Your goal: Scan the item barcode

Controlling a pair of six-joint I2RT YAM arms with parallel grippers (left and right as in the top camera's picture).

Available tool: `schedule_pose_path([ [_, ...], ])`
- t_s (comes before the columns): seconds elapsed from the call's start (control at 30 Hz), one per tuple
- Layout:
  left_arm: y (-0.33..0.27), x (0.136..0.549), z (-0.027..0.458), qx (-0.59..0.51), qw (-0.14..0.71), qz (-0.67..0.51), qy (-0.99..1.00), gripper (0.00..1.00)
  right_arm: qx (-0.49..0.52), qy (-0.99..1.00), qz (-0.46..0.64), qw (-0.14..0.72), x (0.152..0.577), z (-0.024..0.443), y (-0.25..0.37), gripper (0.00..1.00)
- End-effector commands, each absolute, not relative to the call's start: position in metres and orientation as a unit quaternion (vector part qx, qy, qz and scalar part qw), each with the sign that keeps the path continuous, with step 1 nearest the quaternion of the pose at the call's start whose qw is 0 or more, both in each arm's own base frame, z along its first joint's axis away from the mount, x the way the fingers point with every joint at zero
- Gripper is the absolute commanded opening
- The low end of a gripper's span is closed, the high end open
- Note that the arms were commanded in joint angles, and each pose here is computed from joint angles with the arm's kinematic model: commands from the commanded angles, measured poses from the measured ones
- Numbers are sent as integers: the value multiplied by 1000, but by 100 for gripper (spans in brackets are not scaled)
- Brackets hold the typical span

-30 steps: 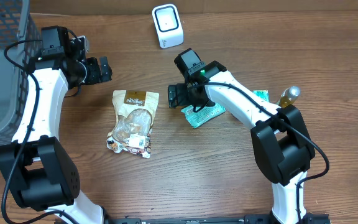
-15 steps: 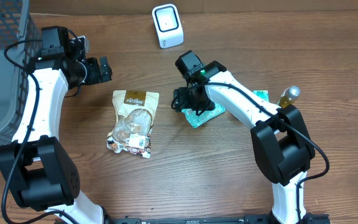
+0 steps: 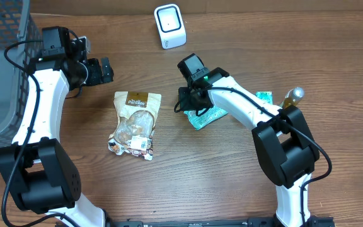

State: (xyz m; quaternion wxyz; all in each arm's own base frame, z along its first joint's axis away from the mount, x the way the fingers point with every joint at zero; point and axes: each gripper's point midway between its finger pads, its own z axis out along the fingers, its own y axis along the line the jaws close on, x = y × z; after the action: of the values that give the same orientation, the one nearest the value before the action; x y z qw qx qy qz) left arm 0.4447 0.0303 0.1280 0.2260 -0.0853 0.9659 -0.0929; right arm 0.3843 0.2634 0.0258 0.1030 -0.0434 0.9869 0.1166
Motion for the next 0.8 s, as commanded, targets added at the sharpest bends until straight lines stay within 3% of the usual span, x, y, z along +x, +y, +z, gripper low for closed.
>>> schedule_pose_path([
  [0.0, 30, 450, 131, -88, 231, -93, 965, 100, -44, 987, 115, 100, 380, 16, 262, 4],
  [0.5, 30, 450, 131, -88, 231, -93, 965, 100, 16, 998, 61, 20, 348, 0, 221, 4],
  [0.77, 30, 450, 131, -88, 231, -93, 965, 99, 43, 998, 30, 27, 351, 2, 209, 5],
])
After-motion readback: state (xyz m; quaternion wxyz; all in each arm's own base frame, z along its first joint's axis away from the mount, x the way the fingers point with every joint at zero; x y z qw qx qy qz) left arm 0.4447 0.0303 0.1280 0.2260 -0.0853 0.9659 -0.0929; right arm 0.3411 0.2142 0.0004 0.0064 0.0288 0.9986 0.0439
